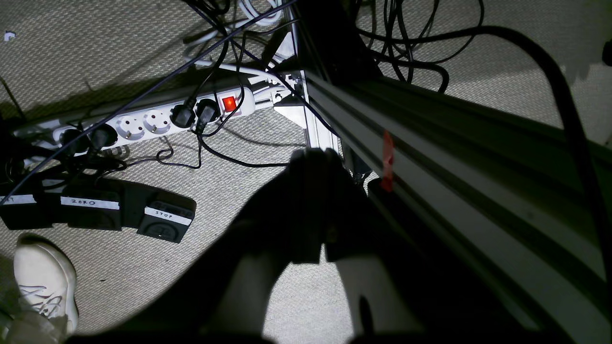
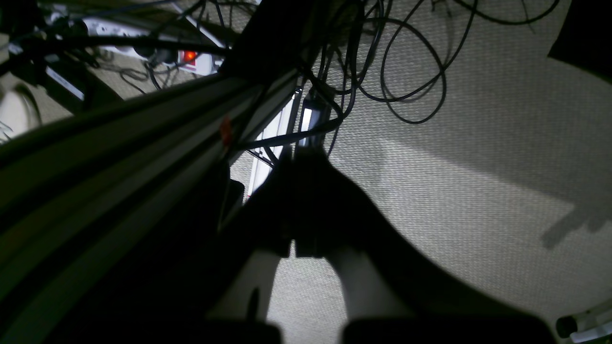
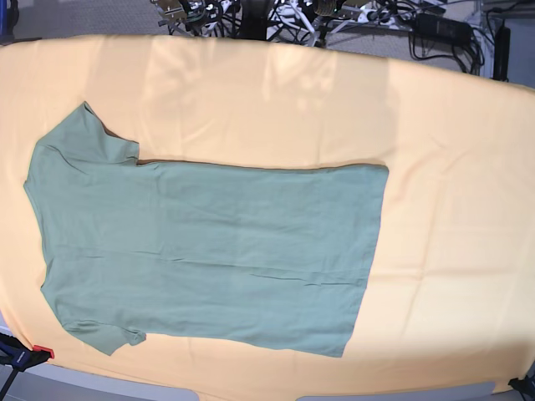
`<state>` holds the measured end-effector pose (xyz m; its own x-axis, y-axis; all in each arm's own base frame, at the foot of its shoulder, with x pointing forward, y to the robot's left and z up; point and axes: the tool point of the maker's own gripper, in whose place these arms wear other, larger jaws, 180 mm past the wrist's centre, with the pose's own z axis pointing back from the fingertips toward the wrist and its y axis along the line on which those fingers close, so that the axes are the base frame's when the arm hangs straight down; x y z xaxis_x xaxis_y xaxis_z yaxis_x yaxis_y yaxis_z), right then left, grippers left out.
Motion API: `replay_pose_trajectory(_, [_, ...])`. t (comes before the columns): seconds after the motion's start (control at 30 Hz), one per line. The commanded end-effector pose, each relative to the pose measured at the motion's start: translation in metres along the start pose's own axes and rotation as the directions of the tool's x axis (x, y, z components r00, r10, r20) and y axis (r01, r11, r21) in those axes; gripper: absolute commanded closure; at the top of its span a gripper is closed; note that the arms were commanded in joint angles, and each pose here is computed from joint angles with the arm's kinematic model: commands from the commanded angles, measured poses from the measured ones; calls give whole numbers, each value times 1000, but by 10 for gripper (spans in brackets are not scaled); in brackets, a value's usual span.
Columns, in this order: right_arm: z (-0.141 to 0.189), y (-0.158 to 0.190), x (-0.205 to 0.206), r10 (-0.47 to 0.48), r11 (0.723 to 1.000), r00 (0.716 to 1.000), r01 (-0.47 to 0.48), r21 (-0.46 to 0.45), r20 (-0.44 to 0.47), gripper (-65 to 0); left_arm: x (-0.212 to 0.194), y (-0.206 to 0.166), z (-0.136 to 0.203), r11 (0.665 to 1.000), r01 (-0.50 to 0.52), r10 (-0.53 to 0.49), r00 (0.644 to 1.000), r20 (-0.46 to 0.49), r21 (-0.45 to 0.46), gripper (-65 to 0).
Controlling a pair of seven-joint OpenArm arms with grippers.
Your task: Fold the T-shirt properly
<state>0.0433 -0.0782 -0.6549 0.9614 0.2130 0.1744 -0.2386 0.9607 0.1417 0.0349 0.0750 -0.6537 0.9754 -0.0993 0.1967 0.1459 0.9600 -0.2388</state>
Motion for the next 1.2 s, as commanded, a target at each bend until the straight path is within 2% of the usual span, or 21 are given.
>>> replay_pose_trajectory(0.0, [0, 0, 5, 0, 1000, 1000, 0, 0, 21, 0, 4, -9, -1, 1000, -7, 7, 1000, 19, -23, 0])
replay_pose_trajectory(0.2, [0, 0, 1, 0, 1000, 1000, 0, 0, -2, 0, 4, -9, -1, 1000, -7, 7, 1000, 19, -23, 0])
replay_pose_trajectory(1.17, [0, 0, 0, 0, 1000, 1000, 0, 0, -5, 0, -1, -8, -1, 1000, -6, 6, 1000, -7, -23, 0])
